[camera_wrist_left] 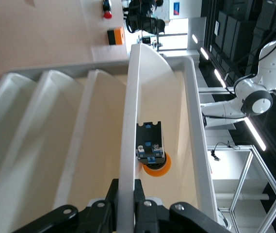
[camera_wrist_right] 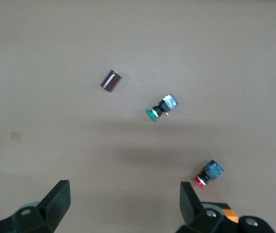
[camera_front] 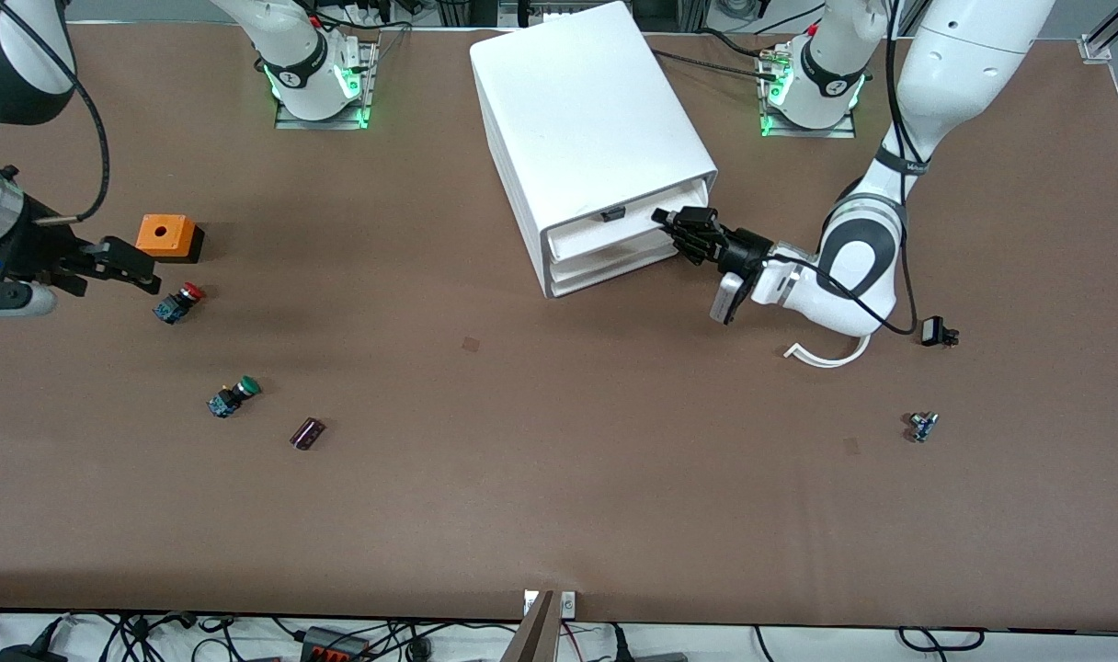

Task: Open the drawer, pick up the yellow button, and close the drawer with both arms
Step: 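Release the drawer with the left gripper while the right gripper reaches in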

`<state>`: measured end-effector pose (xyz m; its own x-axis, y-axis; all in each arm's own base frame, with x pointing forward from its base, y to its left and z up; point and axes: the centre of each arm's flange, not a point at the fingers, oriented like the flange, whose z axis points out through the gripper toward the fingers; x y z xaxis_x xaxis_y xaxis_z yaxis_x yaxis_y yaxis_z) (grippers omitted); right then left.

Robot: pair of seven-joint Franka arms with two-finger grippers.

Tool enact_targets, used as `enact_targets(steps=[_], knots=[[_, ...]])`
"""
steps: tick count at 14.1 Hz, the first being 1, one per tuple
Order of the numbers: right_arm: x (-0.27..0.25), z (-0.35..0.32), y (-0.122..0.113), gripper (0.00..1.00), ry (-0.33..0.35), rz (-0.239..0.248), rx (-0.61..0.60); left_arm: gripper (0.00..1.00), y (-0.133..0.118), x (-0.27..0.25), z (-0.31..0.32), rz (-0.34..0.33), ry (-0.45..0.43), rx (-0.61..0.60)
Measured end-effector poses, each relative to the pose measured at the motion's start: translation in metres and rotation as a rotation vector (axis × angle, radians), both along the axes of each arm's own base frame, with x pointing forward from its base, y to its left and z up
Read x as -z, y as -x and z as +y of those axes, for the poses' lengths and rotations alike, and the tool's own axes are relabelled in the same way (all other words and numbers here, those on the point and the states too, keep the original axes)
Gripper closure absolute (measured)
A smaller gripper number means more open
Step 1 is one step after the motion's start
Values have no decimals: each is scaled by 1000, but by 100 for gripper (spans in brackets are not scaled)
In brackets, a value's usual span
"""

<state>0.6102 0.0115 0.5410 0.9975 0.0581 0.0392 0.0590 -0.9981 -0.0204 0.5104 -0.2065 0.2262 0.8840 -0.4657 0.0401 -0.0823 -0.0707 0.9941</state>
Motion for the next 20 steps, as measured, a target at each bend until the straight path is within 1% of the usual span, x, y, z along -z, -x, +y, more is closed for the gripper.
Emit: enact_targets(steps=[2,4,5,8,9,10,12,13,14,15,16,17,18,19,20], knots=[[6,29,-14,0,-2,-4,-43,86,-26,3,14,-20,-8,-21],[14,63,-24,0,-39,-1,-78,86,-49,5,27,-34,-8,-43],[18,80,-27,0,-62,-11,-95,86,-58,6,33,-40,-8,-51],[29,130,-33,0,-89,-55,-139,86,-73,5,40,-53,-11,-61],[32,144,-34,0,-109,-68,-147,84,-77,3,41,-50,-18,-66],[36,158,-34,0,-136,-69,-156,82,-79,2,43,-51,-24,-72],[43,192,-29,0,-164,-67,-192,67,-83,3,51,-49,-40,-89],[45,215,-25,0,-170,-83,-224,56,-84,3,56,-38,-56,-92],[45,240,-19,0,-177,-104,-249,45,-87,0,63,-15,-83,-93],[44,264,-13,0,-186,-124,-251,37,-93,-8,70,16,-122,-82],[43,287,-6,0,-199,-146,-247,26,-100,-23,76,54,-168,-56],[43,308,0,0,-211,-169,-249,17,-109,-45,81,89,-229,-29],[45,330,8,0,-223,-186,-256,5,-119,-69,87,120,-310,-9],[50,351,15,0,-233,-198,-259,0,-127,-93,95,142,-400,1],[56,369,21,0,-241,-208,-256,0,-134,-114,105,157,-494,5]])
